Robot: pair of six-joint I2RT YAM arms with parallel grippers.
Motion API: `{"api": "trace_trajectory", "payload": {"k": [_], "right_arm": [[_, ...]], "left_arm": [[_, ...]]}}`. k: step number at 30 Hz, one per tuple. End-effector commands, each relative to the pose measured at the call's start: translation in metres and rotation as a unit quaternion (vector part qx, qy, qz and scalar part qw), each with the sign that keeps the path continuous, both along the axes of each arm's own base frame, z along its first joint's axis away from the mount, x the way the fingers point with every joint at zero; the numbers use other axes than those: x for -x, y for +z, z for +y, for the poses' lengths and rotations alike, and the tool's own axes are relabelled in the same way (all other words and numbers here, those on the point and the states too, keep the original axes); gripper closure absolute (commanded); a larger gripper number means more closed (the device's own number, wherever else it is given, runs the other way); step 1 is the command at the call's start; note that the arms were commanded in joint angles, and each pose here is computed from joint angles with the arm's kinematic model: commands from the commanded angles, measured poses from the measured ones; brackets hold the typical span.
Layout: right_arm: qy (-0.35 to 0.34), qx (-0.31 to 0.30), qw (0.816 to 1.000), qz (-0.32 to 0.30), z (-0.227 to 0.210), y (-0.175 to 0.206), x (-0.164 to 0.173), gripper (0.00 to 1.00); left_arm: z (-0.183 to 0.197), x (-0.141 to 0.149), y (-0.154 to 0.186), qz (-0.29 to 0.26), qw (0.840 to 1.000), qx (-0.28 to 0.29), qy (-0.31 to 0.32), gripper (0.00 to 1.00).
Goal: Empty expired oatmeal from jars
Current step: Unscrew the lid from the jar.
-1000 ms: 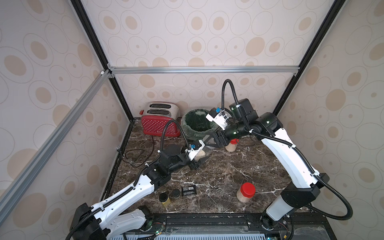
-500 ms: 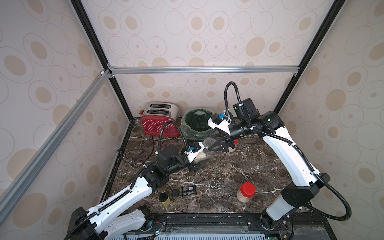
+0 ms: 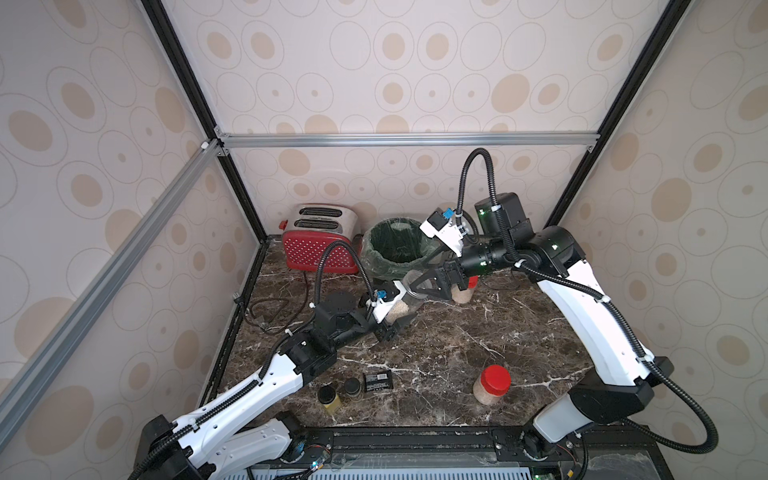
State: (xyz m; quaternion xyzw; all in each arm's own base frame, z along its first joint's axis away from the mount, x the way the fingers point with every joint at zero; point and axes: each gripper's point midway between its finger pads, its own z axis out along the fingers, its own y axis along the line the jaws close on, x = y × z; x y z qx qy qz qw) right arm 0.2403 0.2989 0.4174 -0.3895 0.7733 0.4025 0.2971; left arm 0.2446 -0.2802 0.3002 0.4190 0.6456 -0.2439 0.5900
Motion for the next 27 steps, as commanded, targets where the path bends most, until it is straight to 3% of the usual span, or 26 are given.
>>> {"api": "trace_trajectory", "payload": {"k": [1, 4, 20, 24, 27], "right_arm": [[-0.140, 0.030, 0.987, 0.077, -0.023, -0.002, -0.015, 0.00], [-0.184, 0.066, 0.977, 0.087, -0.033, -0.013, -0.023, 0.00], [-0.129, 0.078, 0.980, 0.128, 0.006, -0.034, -0.018, 0.01], [-0.121, 0.083, 0.980, 0.135, 0.007, -0.038, -0.015, 0.12], [-0.112, 0.087, 0.980, 0.138, 0.009, -0.040, -0.010, 0.15]], "left_arm": [[0.000, 0.000, 0.016, -0.026, 1.000, 0.011, -0.001, 0.35], [0.000, -0.001, 0.013, -0.023, 1.000, 0.008, 0.001, 0.35], [-0.002, -0.003, 0.011, -0.022, 1.000, 0.007, 0.001, 0.35], [-0.002, -0.004, 0.010, -0.024, 1.000, 0.005, 0.003, 0.35], [-0.002, -0.004, 0.010, -0.024, 1.000, 0.005, 0.003, 0.35]]}}
